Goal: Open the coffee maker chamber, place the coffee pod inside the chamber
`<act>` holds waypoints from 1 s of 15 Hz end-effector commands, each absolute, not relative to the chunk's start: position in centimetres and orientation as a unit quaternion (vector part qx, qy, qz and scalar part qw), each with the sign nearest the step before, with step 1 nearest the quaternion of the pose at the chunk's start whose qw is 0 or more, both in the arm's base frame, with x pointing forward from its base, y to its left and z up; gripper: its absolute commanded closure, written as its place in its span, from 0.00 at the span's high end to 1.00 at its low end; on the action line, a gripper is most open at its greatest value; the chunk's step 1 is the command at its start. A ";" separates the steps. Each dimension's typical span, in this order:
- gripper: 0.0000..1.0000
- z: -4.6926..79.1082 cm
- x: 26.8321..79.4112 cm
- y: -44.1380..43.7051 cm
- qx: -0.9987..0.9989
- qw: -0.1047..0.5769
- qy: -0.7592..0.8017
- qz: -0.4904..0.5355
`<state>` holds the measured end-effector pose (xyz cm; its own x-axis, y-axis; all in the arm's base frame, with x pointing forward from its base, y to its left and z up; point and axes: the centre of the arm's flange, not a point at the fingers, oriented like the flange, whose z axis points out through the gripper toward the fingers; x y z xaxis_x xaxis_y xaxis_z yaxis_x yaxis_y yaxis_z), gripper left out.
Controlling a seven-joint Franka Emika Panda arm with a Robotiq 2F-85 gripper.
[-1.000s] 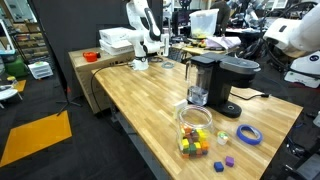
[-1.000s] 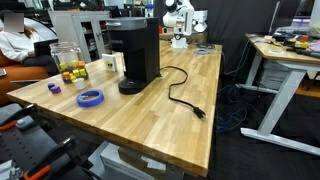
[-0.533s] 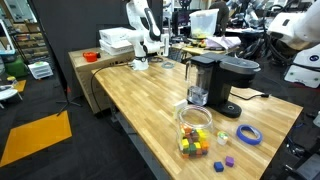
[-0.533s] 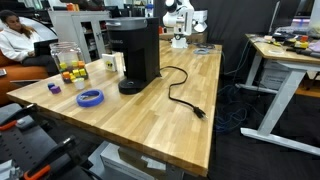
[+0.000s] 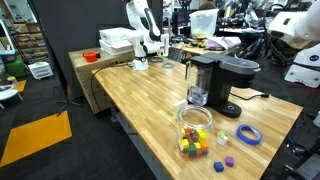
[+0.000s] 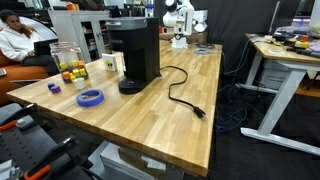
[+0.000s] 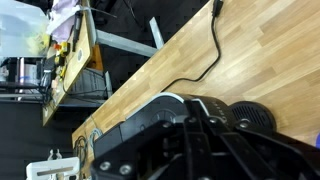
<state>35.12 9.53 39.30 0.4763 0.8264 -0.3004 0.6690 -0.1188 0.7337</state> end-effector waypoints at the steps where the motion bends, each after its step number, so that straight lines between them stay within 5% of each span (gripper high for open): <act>1: 0.00 38.9 35.6 9.6 0.741 0.429 0.508 0.092; 15: 0.00 35.1 33.1 7.7 0.723 0.378 0.574 0.072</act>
<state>35.88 9.68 34.84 0.3563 0.8760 -0.3251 0.7667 -0.0753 0.6376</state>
